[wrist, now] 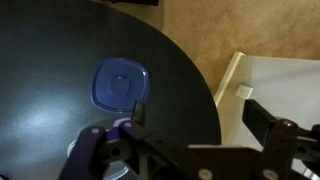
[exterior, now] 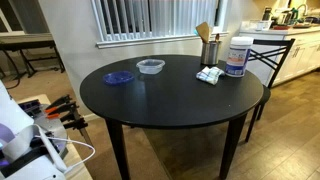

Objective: Put the blue lid on the clear bowl.

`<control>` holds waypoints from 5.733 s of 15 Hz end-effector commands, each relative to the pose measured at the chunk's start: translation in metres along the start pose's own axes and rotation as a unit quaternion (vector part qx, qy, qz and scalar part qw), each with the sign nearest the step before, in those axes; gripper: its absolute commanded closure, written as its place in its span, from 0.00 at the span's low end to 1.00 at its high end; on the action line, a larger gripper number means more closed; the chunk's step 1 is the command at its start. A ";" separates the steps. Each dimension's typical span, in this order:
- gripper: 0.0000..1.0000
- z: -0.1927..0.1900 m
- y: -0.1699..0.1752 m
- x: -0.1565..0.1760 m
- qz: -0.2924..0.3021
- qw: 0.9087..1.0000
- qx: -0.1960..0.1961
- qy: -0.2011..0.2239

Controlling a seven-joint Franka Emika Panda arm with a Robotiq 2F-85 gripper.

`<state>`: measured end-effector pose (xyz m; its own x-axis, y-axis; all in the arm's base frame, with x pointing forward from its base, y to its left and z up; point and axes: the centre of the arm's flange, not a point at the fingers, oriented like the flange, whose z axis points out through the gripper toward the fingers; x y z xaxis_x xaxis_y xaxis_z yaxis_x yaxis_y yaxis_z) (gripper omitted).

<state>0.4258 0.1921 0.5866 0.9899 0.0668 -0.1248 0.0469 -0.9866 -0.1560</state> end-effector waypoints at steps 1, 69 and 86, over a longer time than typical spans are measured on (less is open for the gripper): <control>0.00 0.000 0.000 0.000 0.000 1.000 0.000 0.000; 0.00 0.348 0.170 0.082 0.051 0.962 -0.103 0.248; 0.00 0.382 0.188 0.091 0.031 0.984 -0.150 0.087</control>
<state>0.4630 0.0772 0.1719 0.9961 -0.0228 0.0848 -0.0336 -0.9911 0.1291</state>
